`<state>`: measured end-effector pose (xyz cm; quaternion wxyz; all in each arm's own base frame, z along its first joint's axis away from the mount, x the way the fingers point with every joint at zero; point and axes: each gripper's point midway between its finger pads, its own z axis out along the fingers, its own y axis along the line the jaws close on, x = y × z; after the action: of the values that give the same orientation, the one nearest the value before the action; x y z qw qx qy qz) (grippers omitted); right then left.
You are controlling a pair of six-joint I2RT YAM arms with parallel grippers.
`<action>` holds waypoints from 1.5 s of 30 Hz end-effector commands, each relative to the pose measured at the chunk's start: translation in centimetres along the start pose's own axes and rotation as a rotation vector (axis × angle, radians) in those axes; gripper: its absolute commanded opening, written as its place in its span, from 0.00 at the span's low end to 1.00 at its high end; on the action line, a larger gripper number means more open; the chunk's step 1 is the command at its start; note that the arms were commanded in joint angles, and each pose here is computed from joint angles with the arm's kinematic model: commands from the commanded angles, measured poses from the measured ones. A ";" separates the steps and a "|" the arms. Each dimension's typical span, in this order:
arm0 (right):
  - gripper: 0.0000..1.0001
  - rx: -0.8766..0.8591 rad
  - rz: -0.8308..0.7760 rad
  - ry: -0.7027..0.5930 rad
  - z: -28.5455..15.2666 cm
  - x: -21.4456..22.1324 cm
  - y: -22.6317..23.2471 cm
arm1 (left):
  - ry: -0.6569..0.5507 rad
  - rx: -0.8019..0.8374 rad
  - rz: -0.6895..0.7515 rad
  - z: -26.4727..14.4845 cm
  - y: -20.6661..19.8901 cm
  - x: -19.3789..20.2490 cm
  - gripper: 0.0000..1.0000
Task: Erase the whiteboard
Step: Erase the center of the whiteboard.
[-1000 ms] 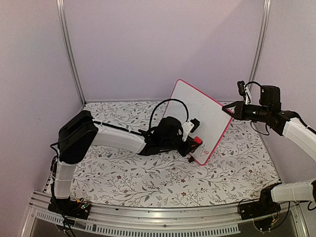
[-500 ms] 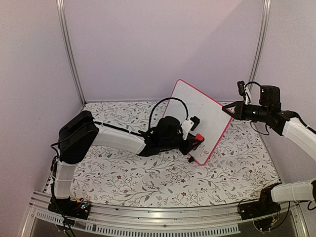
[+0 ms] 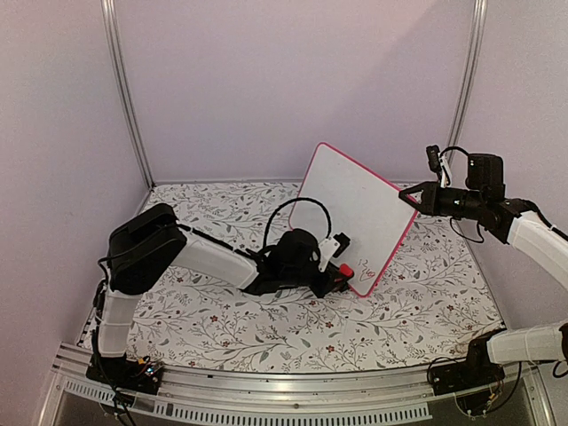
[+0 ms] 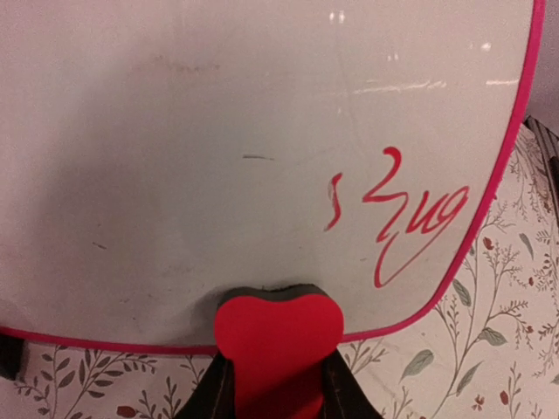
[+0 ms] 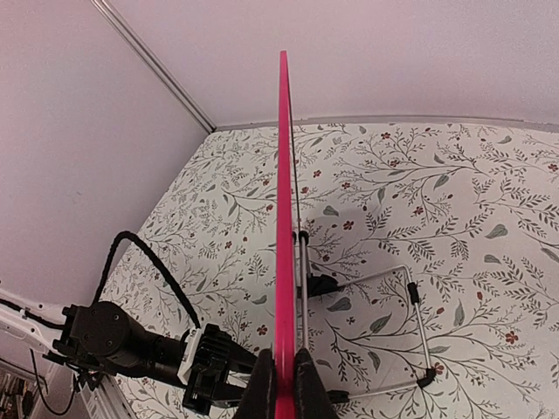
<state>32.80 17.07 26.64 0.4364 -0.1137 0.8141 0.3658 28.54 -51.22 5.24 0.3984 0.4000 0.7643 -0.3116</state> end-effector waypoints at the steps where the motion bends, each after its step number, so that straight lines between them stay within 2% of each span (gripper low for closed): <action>1: 0.00 -0.036 0.103 0.187 1.0 5.3 -0.1 | -0.023 0.001 -0.001 0.5 0.1 -0.9 0.00; 14: 0.00 -0.041 0.106 0.186 0.9 5.4 0.0 | -0.179 0.012 0.052 0.2 -1.4 -9.0 0.00; 26: 0.00 -0.039 0.102 0.184 0.8 5.4 0.0 | -0.227 0.010 0.075 -0.4 -1.7 -11.6 0.00; 31: 0.00 -0.039 0.104 0.186 0.9 5.3 0.0 | -0.195 0.015 0.074 -0.4 -1.9 -9.9 0.00; 40: 0.00 -0.035 0.105 0.188 1.0 5.5 -0.1 | -0.055 -0.008 0.025 0.1 -0.7 -1.4 0.00; 45: 0.00 -0.038 0.103 0.187 1.0 5.4 -0.1 | -0.029 -0.011 0.013 0.2 -0.5 0.2 0.00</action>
<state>33.00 16.94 26.76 0.4404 -0.1116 0.8124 0.3655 28.18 -51.37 4.85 0.4044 0.4065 0.7614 -0.3024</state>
